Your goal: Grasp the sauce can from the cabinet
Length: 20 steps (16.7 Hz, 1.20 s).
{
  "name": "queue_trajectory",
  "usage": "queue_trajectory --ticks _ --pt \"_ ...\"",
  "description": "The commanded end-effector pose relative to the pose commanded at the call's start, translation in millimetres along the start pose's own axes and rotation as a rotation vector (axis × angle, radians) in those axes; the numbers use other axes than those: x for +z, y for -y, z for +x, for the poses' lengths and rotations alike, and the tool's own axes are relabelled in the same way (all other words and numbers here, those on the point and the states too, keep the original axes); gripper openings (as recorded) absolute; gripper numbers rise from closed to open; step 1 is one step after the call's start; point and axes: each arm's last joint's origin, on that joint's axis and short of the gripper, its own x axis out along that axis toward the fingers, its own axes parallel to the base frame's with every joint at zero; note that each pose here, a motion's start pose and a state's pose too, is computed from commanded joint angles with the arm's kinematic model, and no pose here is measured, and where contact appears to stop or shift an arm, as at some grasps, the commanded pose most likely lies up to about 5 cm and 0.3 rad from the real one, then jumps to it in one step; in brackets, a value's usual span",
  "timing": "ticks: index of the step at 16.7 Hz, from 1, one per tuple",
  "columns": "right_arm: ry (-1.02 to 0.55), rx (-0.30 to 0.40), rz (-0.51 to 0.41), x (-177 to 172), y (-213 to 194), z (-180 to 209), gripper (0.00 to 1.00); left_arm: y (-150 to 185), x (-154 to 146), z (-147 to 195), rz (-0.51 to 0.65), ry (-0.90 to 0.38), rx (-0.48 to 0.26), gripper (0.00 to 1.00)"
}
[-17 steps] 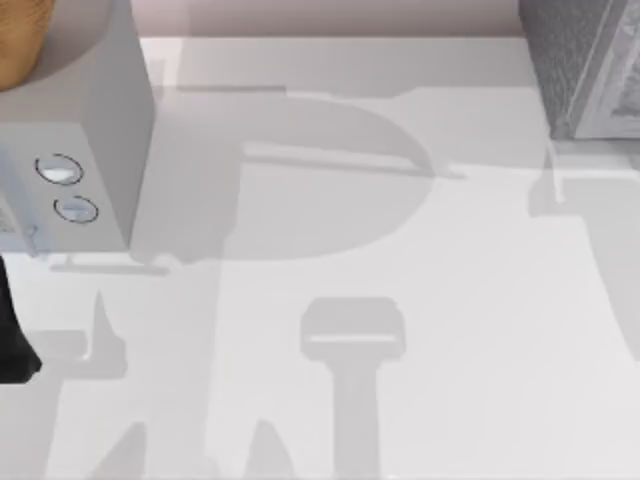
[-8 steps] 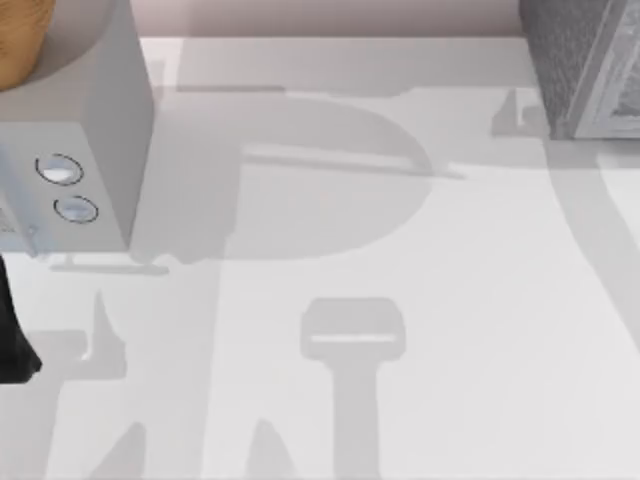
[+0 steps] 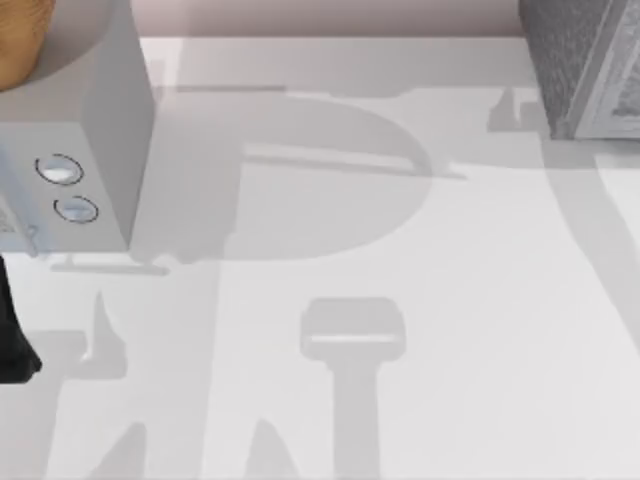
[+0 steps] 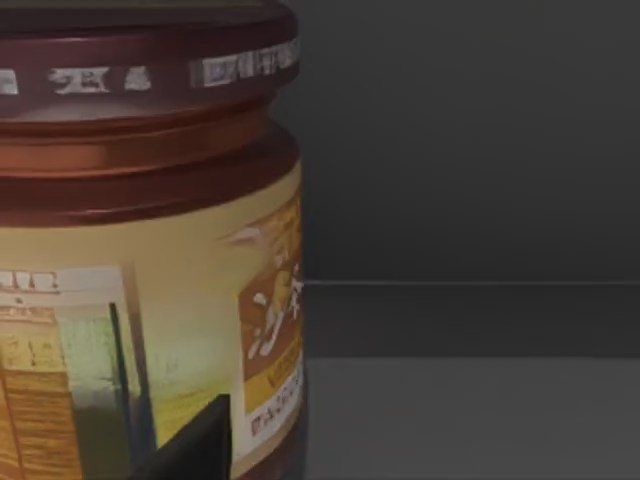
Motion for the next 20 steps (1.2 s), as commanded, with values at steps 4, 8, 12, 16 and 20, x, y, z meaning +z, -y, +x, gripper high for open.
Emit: queue_trajectory --ticks 4,8,12,16,20 --pt "0.010 0.012 0.001 1.2 -28.3 8.4 1.00 0.0 0.0 0.0 0.000 0.000 0.000 1.00" --pt "0.005 -0.008 -0.001 -3.5 -66.7 16.9 1.00 0.0 0.0 0.0 0.000 0.000 0.000 1.00" --pt "0.005 -0.007 0.000 -4.4 -74.8 17.7 1.00 0.0 0.0 0.0 0.000 0.000 0.000 1.00" --pt "0.004 -0.007 -0.001 -3.8 -74.7 28.6 1.00 0.0 0.0 0.0 0.000 0.000 0.000 1.00" --pt "0.005 -0.007 -0.001 -3.1 -75.7 63.5 1.00 0.0 0.0 0.0 0.000 0.000 0.000 1.00"
